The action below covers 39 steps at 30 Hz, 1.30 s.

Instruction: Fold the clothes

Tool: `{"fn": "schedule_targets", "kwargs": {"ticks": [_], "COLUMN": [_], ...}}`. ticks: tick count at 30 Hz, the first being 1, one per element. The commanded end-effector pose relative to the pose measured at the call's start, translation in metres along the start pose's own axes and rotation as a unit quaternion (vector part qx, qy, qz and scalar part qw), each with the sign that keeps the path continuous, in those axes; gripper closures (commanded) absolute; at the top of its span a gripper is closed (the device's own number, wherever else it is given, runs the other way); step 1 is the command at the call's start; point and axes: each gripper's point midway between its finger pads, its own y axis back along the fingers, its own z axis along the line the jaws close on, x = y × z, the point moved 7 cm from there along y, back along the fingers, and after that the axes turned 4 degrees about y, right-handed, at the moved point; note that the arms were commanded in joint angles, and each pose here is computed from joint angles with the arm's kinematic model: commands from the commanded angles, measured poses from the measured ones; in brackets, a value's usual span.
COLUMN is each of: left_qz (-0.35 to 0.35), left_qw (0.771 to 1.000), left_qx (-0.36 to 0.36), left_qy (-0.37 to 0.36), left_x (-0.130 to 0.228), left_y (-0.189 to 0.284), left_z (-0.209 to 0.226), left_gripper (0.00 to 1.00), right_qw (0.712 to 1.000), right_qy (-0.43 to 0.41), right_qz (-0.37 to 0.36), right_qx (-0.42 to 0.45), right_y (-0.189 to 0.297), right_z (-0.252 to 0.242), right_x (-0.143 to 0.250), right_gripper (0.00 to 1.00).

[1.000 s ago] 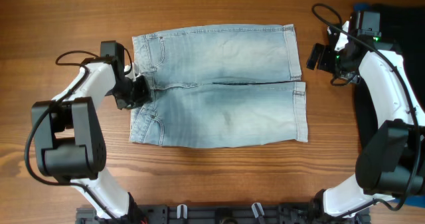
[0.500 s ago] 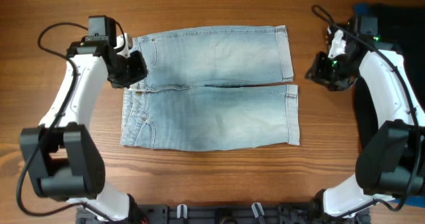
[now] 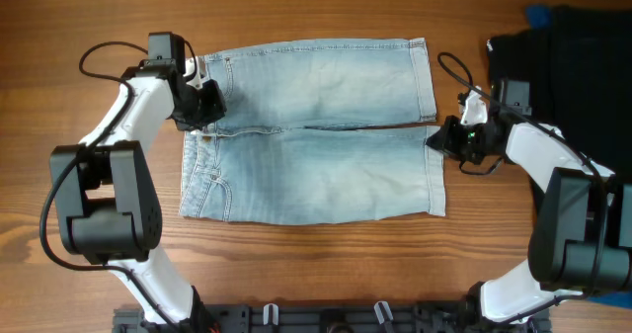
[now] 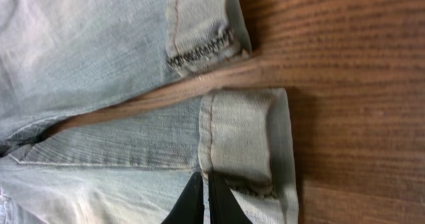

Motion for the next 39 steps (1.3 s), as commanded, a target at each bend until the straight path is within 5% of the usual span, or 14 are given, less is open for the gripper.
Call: {"fn": "schedule_targets", "kwargs": {"ticks": [1, 3, 7, 10, 15, 17, 22, 27, 33, 39], "left_qz": [0.009, 0.006, 0.006, 0.001, -0.030, -0.058, -0.091, -0.012, 0.066, -0.007], "left_qw": [1.000, 1.000, 1.000, 1.000, 0.999, 0.997, 0.982, 0.994, 0.996, 0.992], "left_qx": [-0.010, -0.009, -0.009, -0.020, -0.012, 0.042, 0.147, 0.083, 0.018, -0.099], "left_qy": [0.000, 0.000, -0.001, -0.001, -0.010, -0.040, -0.075, -0.074, -0.065, -0.075], "left_x": [0.006, 0.005, 0.005, 0.004, -0.007, -0.019, -0.022, 0.016, 0.060, 0.047], "left_y": [-0.011, -0.011, -0.011, -0.011, -0.010, 0.002, 0.058, 0.022, -0.018, -0.028], "left_z": [0.007, 0.007, 0.007, 0.009, 0.005, -0.012, -0.055, -0.053, -0.029, -0.001], "left_gripper": [0.93, 0.93, 0.93, 0.95, 0.96, 0.96, 0.96, 0.96, 0.95, 0.95], "right_qw": [1.000, 0.999, 0.984, 0.976, 0.987, 0.998, 0.995, 0.987, 0.981, 0.969], "right_qy": [0.015, 0.015, -0.075, -0.096, -0.096, -0.046, 0.065, 0.103, 0.073, 0.011], "right_qz": [0.014, 0.031, 0.028, 0.012, -0.003, -0.005, -0.074, -0.110, -0.070, -0.020], "right_qx": [-0.018, -0.015, 0.161, 0.196, 0.125, 0.041, 0.010, 0.053, 0.164, 0.245], "right_y": [-0.014, -0.028, -0.026, -0.008, -0.006, 0.001, 0.038, 0.003, -0.046, -0.039], "right_z": [0.007, 0.010, -0.030, -0.043, -0.032, -0.006, 0.035, 0.032, -0.019, -0.039], "right_x": [0.006, 0.011, 0.016, 0.001, -0.015, -0.032, -0.086, -0.105, -0.096, -0.074], "right_gripper": [0.96, 0.96, 0.96, 0.96, 0.96, 0.96, 0.96, 0.96, 0.96, 0.96]}}
